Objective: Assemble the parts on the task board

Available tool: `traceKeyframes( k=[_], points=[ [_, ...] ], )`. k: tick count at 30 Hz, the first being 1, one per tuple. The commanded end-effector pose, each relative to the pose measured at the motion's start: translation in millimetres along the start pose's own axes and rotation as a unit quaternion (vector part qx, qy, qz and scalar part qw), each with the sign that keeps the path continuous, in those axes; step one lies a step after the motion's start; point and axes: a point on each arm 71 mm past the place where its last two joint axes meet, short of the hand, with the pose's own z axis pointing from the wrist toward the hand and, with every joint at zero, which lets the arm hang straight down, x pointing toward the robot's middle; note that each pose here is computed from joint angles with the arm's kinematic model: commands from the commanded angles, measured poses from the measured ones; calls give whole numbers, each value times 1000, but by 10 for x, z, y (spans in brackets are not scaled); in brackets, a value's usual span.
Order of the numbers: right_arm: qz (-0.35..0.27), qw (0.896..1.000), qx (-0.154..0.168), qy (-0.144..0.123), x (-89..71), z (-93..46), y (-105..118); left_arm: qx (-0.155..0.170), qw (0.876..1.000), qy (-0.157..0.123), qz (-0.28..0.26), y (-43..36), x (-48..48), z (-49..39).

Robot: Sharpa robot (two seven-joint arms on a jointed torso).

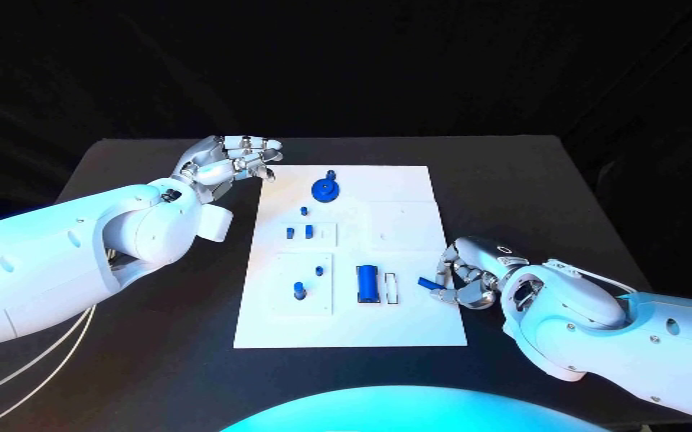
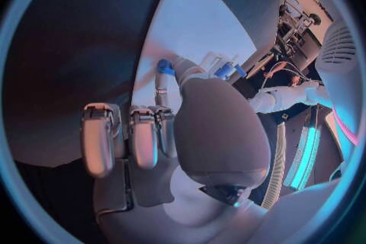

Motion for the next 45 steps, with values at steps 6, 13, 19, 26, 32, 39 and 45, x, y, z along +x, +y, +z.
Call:
traceKeyframes(
  k=[6, 13, 19, 26, 32, 39, 45],
  points=[
    [22, 999, 19, 15, 19, -54, 45, 3, 1000, 7, -5, -8, 22, 2],
    [76, 997, 13, 12, -96, -74, 189, 3, 1000, 7, -5, -9, 26, 5],
    [118, 992, 19, 32, -80, -64, 274, 3, 1000, 6, -4, -8, 29, 6],
    [162, 985, 33, 58, -13, 3, 346, 2, 1000, 6, -3, -8, 37, 4],
    [171, 981, 36, 84, 75, 67, 422, 2, 1000, 7, -3, -9, 34, -1],
    [166, 980, 40, 104, 156, 103, 452, 1, 1000, 8, -3, -8, 30, -6],
    [163, 979, 37, 114, 189, 117, 491, -1, 1000, 9, -4, -7, 31, -8]
  ],
)
